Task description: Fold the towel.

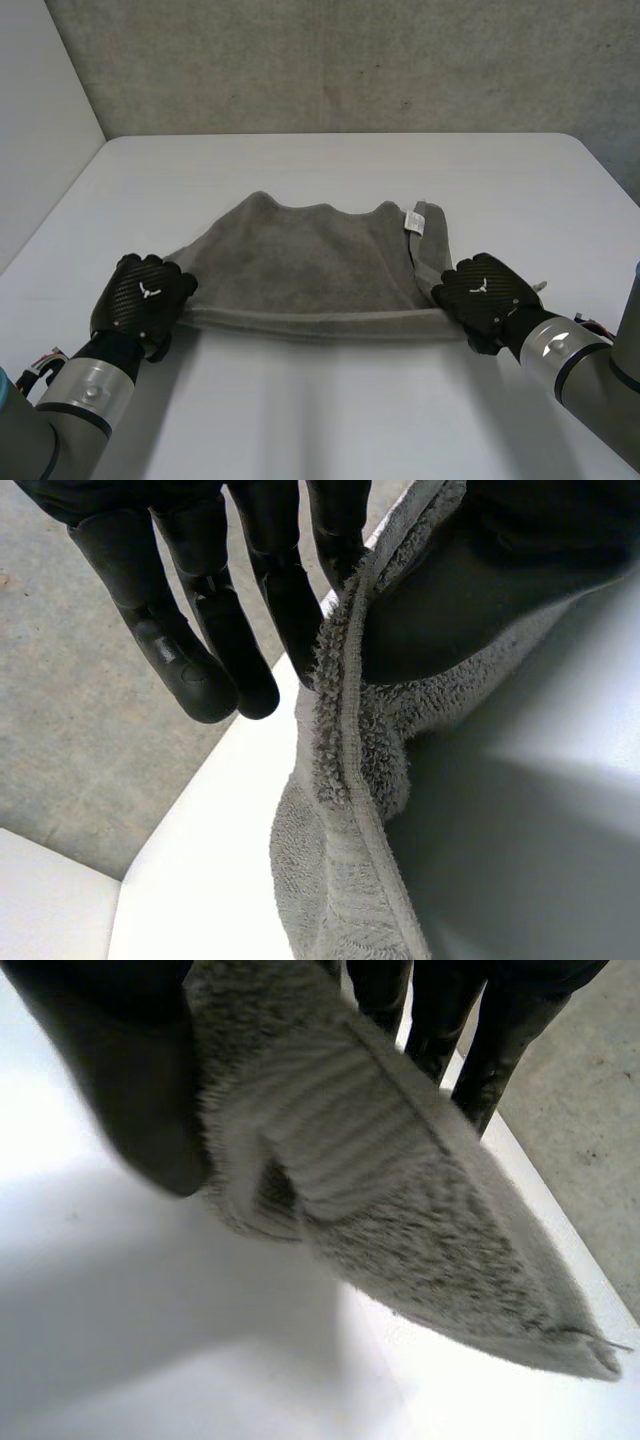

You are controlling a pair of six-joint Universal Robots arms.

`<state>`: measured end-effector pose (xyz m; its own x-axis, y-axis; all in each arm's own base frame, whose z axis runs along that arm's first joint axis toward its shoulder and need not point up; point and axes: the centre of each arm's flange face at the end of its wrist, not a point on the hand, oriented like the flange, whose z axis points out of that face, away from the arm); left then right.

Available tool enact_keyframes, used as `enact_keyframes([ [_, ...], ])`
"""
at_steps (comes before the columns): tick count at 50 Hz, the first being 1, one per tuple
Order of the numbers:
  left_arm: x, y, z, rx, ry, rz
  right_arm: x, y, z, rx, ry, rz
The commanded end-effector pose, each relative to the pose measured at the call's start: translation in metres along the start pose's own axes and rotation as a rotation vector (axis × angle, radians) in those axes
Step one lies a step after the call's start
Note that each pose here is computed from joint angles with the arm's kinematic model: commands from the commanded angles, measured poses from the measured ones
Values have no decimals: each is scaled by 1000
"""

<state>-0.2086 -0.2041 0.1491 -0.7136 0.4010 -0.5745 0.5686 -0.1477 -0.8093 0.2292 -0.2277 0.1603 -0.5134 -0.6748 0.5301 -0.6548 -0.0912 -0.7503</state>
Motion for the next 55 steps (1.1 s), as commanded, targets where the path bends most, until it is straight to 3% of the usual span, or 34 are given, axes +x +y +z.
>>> enact_keyframes([
  [1,4,7,6,4,-7,-4,8,5,1,-19,16,44],
  [8,5,9,6,-2,-7,-6,30,13,-1,-44,67,74],
  [27,5,13,7,-14,-4,-9,25,8,-5,-4,20,85],
  [41,-2,41,25,-113,-13,-20,58,22,-1,-19,136,92],
  [55,-4,44,22,-144,-11,-31,55,25,2,-21,134,104],
])
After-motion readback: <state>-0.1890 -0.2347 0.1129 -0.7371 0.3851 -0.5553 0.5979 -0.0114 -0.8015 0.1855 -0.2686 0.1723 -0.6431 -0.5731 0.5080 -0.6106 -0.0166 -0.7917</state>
